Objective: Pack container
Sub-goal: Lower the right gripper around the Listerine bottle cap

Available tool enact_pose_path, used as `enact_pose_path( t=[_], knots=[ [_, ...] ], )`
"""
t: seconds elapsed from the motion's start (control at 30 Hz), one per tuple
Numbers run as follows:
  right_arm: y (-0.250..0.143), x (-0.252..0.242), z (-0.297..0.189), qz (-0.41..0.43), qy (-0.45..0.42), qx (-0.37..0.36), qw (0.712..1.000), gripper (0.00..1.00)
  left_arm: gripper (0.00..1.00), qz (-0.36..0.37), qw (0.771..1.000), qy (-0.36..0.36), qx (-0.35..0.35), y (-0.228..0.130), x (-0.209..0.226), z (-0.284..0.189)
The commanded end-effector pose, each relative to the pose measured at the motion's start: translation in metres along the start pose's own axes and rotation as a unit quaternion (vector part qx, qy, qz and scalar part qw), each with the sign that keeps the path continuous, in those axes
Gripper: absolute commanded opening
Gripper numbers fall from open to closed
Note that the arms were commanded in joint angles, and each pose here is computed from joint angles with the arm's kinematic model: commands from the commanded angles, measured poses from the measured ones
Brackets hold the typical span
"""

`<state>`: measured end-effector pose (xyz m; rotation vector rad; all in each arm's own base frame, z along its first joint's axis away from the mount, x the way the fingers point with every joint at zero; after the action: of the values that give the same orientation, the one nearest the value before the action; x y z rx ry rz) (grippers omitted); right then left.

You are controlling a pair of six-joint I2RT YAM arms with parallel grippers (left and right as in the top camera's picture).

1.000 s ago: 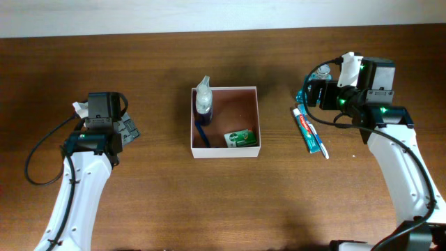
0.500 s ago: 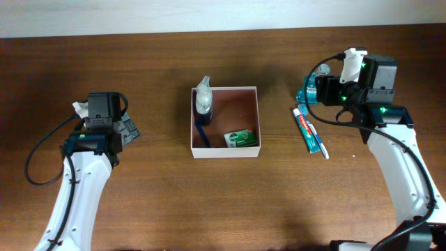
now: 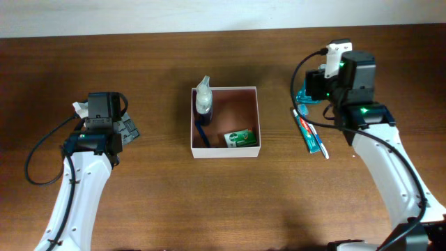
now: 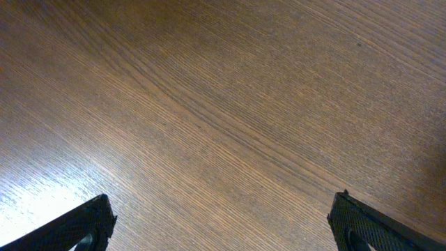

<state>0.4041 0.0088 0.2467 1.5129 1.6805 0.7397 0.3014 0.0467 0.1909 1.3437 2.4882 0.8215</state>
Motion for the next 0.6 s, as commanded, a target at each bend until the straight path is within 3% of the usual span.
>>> enact_pose_path(
  t=[0.0,0.17,0.57],
  knots=[
    [-0.001,-0.015,0.009,-0.005,-0.071,0.012,0.997,0.81,1.0,-0.006,1.0,0.001,-0.019,0.009,0.002,-0.008],
    [-0.011,-0.011,0.024,-0.008,-0.064,0.027,0.998,0.88,0.99,-0.006,1.0,0.001,-0.019,0.009,0.003,-0.009],
    [-0.011,-0.009,0.039,-0.004,-0.065,0.018,0.998,0.89,0.99,-0.005,1.0,0.001,-0.019,0.009,0.003,-0.008]
  ],
)
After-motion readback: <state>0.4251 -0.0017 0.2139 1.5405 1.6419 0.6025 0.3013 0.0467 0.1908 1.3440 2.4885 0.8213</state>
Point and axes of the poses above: each gripper's point midway between its finger pads, its own z axis out along the fingers, its own x axis along the line the jaws close on, y = z × x, the point moved 6 cm from there along -z, back along the fingers, and after that the axes turned 1 degree about -z, right-handed, at the moved point
